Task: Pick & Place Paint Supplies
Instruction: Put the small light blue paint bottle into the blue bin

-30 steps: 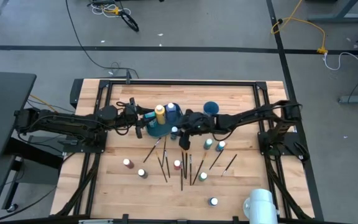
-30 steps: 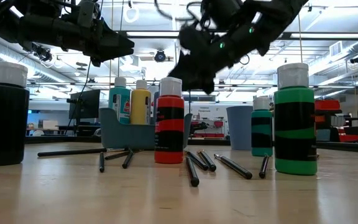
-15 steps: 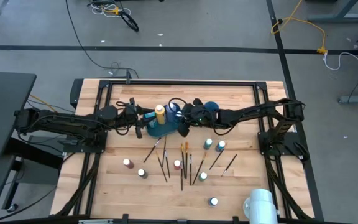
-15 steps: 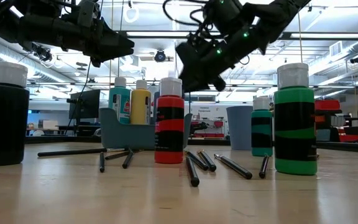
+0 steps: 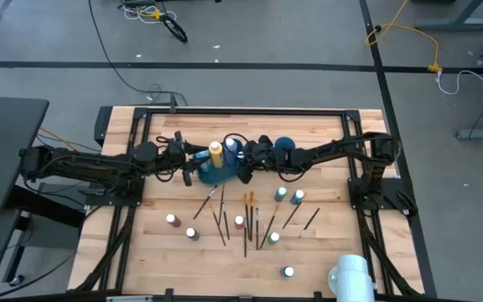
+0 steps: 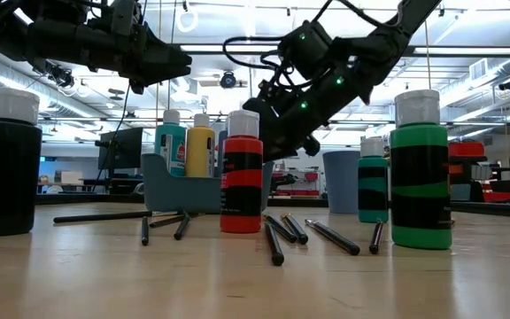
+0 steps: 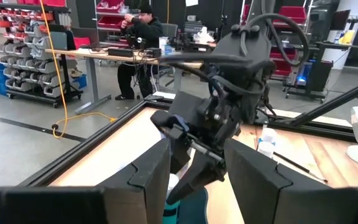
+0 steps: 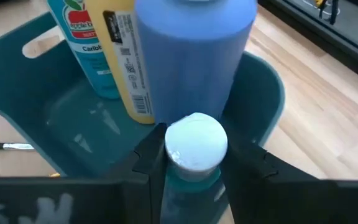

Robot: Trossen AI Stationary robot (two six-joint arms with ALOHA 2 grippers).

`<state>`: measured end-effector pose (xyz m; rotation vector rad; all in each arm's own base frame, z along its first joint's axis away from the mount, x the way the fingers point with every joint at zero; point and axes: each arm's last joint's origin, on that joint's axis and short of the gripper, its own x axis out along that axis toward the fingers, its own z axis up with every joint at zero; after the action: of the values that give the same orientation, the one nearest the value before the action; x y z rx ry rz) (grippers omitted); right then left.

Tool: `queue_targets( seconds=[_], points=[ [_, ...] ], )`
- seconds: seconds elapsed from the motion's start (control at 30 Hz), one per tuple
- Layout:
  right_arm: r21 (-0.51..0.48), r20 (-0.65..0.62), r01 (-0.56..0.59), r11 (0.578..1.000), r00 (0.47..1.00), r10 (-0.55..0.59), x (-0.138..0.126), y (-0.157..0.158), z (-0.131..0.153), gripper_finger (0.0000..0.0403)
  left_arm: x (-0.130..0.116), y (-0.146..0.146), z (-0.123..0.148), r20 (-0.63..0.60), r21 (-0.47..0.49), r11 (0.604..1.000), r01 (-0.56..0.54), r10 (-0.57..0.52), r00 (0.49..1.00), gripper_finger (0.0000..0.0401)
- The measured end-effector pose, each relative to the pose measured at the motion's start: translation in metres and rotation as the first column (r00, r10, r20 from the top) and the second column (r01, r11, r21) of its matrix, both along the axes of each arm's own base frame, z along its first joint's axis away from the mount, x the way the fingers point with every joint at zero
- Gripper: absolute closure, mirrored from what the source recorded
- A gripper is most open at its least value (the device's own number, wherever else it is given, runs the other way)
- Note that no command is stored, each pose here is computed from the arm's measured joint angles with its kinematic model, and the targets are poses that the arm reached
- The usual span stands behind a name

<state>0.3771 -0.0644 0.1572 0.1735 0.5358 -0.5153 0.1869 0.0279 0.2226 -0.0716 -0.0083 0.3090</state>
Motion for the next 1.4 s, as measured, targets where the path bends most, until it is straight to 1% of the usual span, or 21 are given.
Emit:
queue_targets(
  seconds=[0.2,0.3,0.47,0.6,0.73,0.8,0.9,1.0,1.1,1.23,1.3,1.4],
  points=[
    [-0.024,0.025,0.005,1.0,1.0,-0.004,0.003,-0.004,-0.003,0.0276,0.0,0.0,0.0,-0.004,0.0,1.0,0.0,0.0,1.0,0.0238],
    [-0.054,0.028,-0.007,0.999,1.0,0.009,0.004,-0.005,-0.002,0.0264,0.0,0.0,0.0,-0.004,0.0,1.0,0.0,0.0,1.0,0.0238],
    [-0.064,0.031,-0.013,0.998,0.999,0.015,0.004,-0.005,-0.001,0.0237,0.0,0.0,-0.001,-0.007,0.0,1.0,0.0,0.0,1.0,0.0238],
    [-0.093,0.016,-0.033,0.995,0.999,0.035,0.004,-0.005,-0.001,0.022,0.0,0.0,-0.001,-0.012,-0.001,1.0,0.0,0.0,1.0,0.0238],
    [-0.096,0.035,-0.05,0.994,0.998,0.054,0.003,-0.001,0.008,0.021,0.0,0.0,-0.001,-0.013,-0.001,1.0,0.0,0.0,1.0,0.0238],
    [-0.099,0.052,-0.085,0.991,0.995,0.09,0.002,0.003,0.018,0.0209,0.0,0.0,-0.001,-0.014,-0.001,1.0,0.0,0.0,1.0,0.0238],
    [-0.104,0.068,-0.166,0.981,0.982,0.173,-0.002,0.014,0.036,0.021,0.0,0.0,-0.002,-0.018,-0.001,1.0,0.0,0.0,1.0,0.0238],
    [-0.127,0.08,-0.251,0.96,0.962,0.262,-0.01,0.029,0.058,0.0216,0.0,0.0,-0.002,-0.018,-0.001,1.0,0.0,0.0,1.0,0.0238],
    [-0.121,0.071,-0.34,0.933,0.934,0.349,-0.021,0.045,0.077,0.022,0.0,0.0,-0.002,-0.019,-0.002,1.0,0.0,0.0,1.0,0.0238],
    [-0.085,0.027,-0.456,0.886,0.888,0.459,-0.038,0.072,0.093,0.0222,0.0,0.0,-0.002,-0.022,-0.002,1.0,0.0,0.0,1.0,0.0238],
    [-0.058,-0.021,-0.499,0.865,0.867,0.498,-0.047,0.083,0.095,0.0222,0.0,0.0,-0.002,-0.023,-0.002,1.0,0.0,0.0,1.0,0.0238],
    [-0.016,-0.117,-0.527,0.85,0.845,0.521,-0.058,0.093,0.092,0.0222,0.0,0.0,-0.003,-0.027,-0.002,1.0,0.0,0.0,1.0,0.0238]
  ],
)
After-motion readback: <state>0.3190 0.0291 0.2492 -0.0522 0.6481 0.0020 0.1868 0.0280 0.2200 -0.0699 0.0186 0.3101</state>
